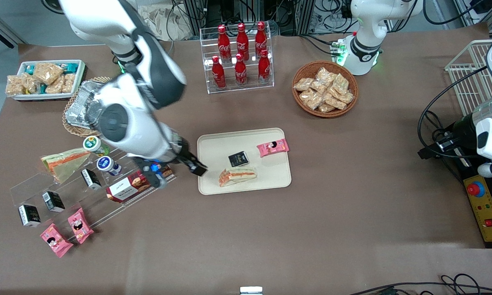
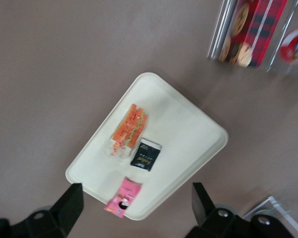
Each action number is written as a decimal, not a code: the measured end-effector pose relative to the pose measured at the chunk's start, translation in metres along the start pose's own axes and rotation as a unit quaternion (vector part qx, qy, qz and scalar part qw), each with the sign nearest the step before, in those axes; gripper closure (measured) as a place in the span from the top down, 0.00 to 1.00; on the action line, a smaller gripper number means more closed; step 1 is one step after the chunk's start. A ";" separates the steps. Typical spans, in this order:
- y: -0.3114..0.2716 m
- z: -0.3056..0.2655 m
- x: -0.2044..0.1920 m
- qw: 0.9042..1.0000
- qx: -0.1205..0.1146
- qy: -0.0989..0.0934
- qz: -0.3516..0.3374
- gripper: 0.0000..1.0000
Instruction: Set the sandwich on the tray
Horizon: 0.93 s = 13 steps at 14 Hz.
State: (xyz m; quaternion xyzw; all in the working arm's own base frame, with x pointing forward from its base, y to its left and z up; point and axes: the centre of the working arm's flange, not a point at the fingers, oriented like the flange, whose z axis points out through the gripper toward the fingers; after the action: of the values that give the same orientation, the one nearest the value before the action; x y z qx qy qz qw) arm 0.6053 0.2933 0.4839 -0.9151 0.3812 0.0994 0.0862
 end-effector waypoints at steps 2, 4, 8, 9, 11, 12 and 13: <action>0.027 -0.030 0.024 0.998 0.014 -0.001 -0.055 0.97; 0.056 -0.048 0.046 0.995 0.019 0.003 -0.101 0.97; 0.096 -0.068 0.054 0.980 -0.011 0.054 -0.192 0.97; 0.106 -0.074 0.054 0.975 -0.009 0.062 -0.213 0.97; 0.133 -0.086 0.063 0.964 -0.002 0.068 -0.259 0.97; 0.148 -0.096 0.071 0.957 0.002 0.070 -0.281 0.97; 0.162 -0.107 0.080 0.952 0.006 0.074 -0.296 0.97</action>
State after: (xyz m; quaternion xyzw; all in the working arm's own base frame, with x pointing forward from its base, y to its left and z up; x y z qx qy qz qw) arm 0.5569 0.1013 0.5539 -0.9911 0.0989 -0.0006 0.0891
